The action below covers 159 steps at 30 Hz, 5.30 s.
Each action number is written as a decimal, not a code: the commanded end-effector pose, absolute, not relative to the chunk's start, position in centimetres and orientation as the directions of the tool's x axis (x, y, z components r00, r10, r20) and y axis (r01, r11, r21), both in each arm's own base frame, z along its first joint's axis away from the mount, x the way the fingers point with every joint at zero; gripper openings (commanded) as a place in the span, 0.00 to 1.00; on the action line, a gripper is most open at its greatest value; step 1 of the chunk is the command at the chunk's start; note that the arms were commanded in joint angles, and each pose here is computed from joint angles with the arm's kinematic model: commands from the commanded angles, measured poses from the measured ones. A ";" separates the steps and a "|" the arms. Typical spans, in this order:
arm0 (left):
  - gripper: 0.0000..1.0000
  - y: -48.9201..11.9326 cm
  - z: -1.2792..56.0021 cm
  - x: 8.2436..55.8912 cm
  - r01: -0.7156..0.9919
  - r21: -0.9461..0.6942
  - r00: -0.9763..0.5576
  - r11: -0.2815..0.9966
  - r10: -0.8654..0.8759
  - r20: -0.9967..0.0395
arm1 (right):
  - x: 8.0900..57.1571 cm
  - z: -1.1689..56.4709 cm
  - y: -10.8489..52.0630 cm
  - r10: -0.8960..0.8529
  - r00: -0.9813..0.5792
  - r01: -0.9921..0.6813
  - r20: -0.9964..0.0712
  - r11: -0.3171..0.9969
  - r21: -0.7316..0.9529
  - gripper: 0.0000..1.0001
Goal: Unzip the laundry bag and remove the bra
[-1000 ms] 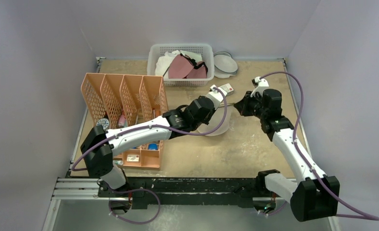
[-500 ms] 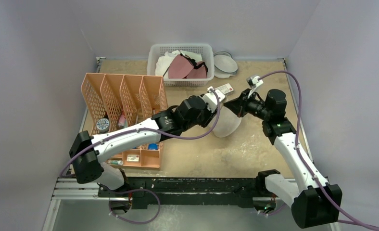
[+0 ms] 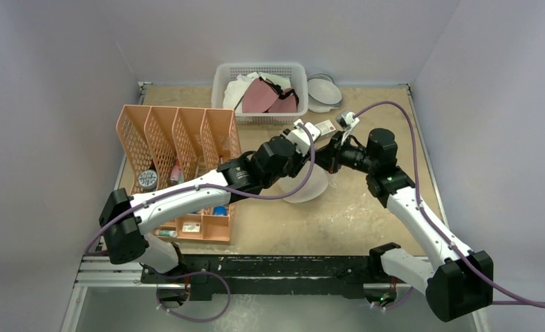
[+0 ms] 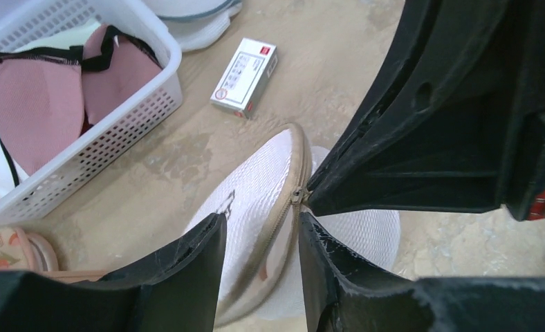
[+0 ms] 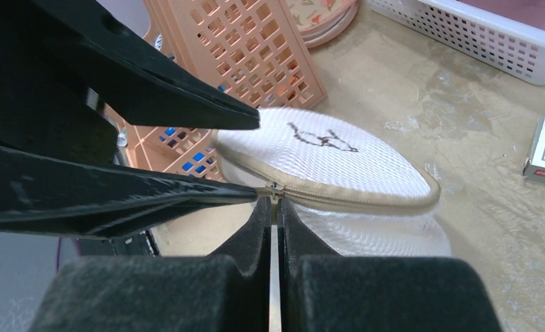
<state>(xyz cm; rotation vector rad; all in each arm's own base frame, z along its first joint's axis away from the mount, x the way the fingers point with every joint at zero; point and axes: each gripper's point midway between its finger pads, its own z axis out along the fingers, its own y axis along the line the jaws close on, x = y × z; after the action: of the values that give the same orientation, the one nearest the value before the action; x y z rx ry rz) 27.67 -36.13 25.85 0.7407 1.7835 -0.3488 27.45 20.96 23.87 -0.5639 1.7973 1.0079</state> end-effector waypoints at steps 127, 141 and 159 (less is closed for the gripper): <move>0.00 -32.0 30.0 26.1 0.441 0.476 0.026 0.761 0.519 -0.854 | 30.6 24.0 18.5 0.000 -0.376 -0.705 -0.927 0.649 0.286 0.02; 0.00 -33.1 31.8 22.7 0.638 0.412 0.163 0.651 0.408 -0.898 | 31.6 23.1 20.1 -0.050 -0.345 -0.790 -0.937 0.554 0.261 0.10; 0.00 -32.6 33.0 25.0 0.513 0.286 0.046 0.809 0.307 -0.951 | 32.9 21.6 16.2 0.023 -0.550 -0.494 -0.835 0.797 0.347 0.49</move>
<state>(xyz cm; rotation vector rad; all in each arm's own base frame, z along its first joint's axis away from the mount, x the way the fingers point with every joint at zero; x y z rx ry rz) 22.76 -33.03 29.55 0.9312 1.5337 -0.2017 31.76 19.41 19.54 -0.5847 1.9607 0.9073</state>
